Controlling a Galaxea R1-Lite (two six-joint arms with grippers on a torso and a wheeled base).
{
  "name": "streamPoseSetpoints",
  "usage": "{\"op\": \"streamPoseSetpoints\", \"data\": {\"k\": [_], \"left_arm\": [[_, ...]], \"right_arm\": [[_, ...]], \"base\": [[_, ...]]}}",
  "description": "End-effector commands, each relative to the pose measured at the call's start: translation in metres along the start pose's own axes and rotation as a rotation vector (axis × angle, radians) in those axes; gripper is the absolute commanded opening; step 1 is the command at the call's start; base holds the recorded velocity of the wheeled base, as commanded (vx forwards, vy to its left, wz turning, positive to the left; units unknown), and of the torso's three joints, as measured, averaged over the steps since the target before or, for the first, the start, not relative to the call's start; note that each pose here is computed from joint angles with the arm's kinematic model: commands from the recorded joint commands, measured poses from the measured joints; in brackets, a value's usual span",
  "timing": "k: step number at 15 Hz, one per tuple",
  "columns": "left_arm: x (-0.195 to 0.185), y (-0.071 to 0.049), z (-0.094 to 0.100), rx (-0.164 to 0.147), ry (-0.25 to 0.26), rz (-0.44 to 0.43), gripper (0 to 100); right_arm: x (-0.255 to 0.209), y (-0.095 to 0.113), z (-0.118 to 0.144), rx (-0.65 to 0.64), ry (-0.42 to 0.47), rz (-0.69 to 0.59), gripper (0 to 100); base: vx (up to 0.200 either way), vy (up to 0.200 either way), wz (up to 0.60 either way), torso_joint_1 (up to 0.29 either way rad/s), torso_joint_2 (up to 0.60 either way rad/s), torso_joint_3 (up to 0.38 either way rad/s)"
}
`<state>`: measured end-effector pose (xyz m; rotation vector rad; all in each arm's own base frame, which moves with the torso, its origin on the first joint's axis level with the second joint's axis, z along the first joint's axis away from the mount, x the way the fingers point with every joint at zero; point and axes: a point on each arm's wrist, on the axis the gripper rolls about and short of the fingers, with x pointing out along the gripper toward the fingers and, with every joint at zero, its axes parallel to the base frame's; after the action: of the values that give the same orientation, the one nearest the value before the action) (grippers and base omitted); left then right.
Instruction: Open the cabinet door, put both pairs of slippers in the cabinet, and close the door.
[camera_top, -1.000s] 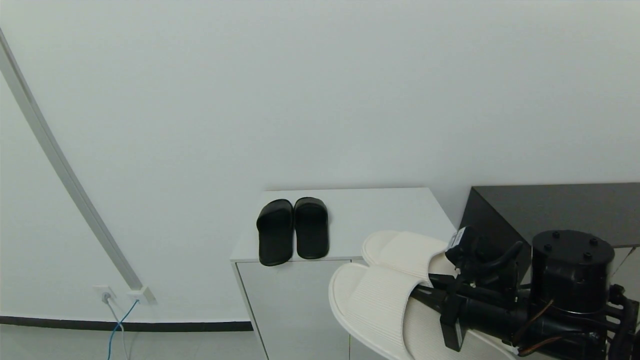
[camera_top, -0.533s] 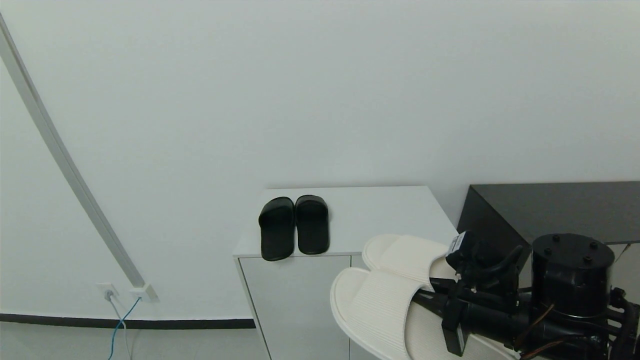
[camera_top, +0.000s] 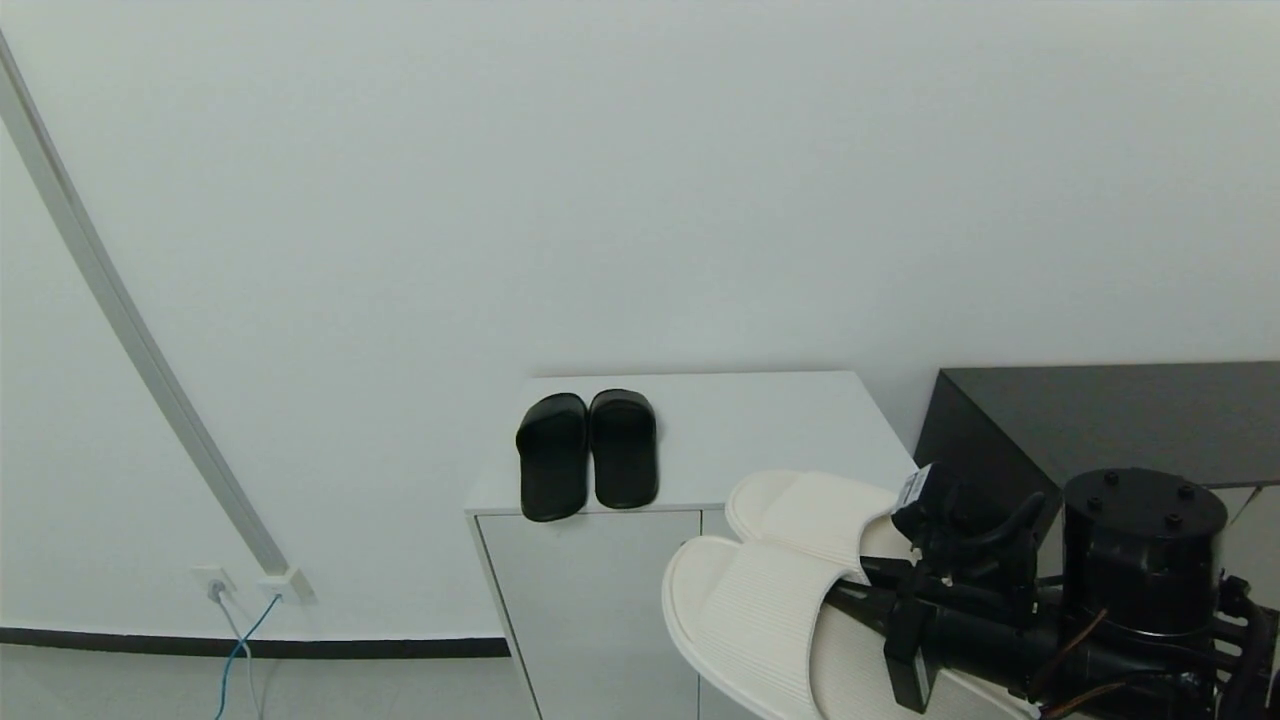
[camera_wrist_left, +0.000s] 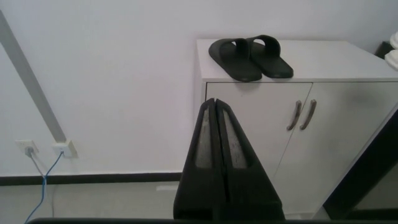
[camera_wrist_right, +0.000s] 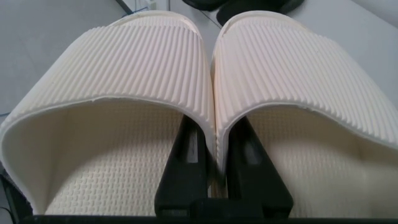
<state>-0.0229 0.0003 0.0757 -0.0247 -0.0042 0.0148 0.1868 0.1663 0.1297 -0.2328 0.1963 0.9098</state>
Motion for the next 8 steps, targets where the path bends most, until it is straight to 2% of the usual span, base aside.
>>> {"op": "streamPoseSetpoints", "data": {"k": [1,8], "left_arm": [[0.0001,0.0,-0.0001,-0.001,0.002,0.001,100],[0.0001,0.0,0.0001,0.002,0.001,0.002,100]], "right_arm": [[0.0011,0.001,-0.0011,-0.002,0.005,0.005,0],[0.0018,0.0016,-0.0035,0.0,0.015,0.008,0]], "base": [[0.0,0.0,0.0,-0.134,0.31,0.154],[0.0,0.0,0.0,-0.148,0.34,0.184]]}}
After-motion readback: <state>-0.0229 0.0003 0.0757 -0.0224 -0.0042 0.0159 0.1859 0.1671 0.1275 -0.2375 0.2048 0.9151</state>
